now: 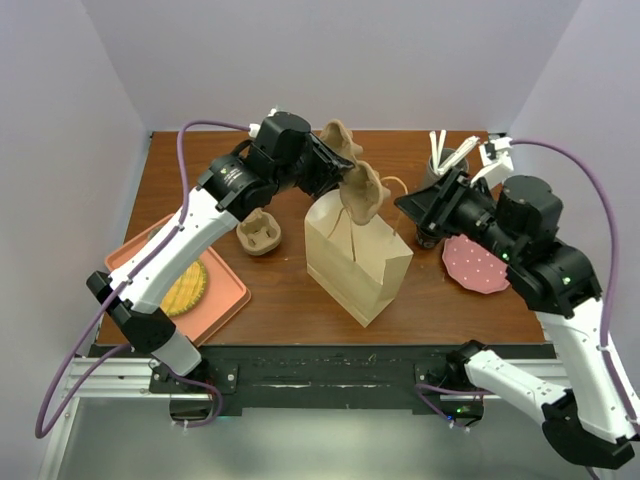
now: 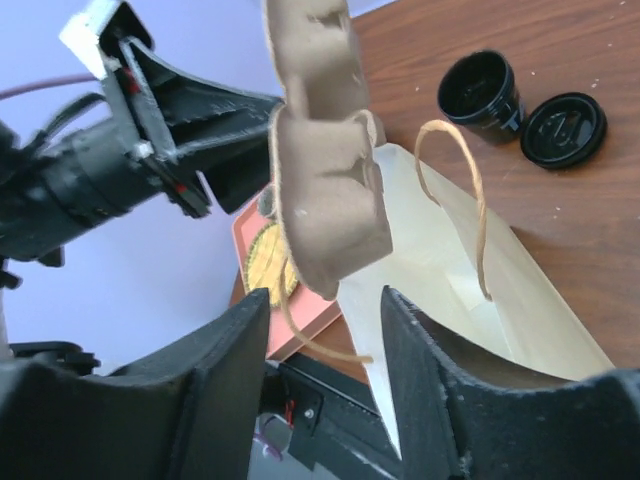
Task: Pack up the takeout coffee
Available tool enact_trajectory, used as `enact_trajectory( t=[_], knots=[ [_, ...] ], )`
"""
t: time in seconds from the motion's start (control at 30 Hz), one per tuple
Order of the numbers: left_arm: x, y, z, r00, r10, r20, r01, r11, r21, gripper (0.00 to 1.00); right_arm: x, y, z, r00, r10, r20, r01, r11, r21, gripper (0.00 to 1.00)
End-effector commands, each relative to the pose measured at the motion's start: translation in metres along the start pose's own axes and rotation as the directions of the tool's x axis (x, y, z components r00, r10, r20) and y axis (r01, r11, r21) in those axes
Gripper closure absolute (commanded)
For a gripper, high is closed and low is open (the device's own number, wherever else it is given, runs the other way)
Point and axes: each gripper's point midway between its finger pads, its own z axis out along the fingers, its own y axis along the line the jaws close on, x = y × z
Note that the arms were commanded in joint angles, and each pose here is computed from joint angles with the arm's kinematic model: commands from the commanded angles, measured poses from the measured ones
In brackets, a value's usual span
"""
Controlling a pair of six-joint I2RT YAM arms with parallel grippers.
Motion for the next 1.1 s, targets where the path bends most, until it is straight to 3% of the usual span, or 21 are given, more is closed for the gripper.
enact_trajectory(
  t=[0.0, 0.17, 0.8, 1.07],
  knots=[
    [-0.024, -0.041, -0.014, 0.993, -0.086, 0.085, 0.074, 0.987, 0.144, 0.91, 0.009, -0.002, 0.018, 1.0, 0.002, 0.0, -0.002, 0.999, -0.046, 0.46],
    [-0.026, -0.045, -0.008, 0.99, -0.103, 0.097, 0.089, 0.986, 0.143, 0.91, -0.004, 0.001, 0.026, 0.998, -0.027, 0.056, 0.03, 0.998, -0.051, 0.45],
    [-0.043, -0.053, 0.001, 0.977, -0.142, 0.162, 0.118, 0.981, 0.151, 0.92, -0.009, 0.016, 0.057, 0.992, -0.095, 0.081, 0.103, 0.99, -0.095, 0.44],
    [-0.052, -0.046, -0.003, 0.973, -0.152, 0.174, 0.127, 0.981, 0.15, 0.92, -0.012, 0.024, 0.051, 0.987, -0.126, 0.101, 0.139, 0.981, -0.135, 0.45]
  ],
)
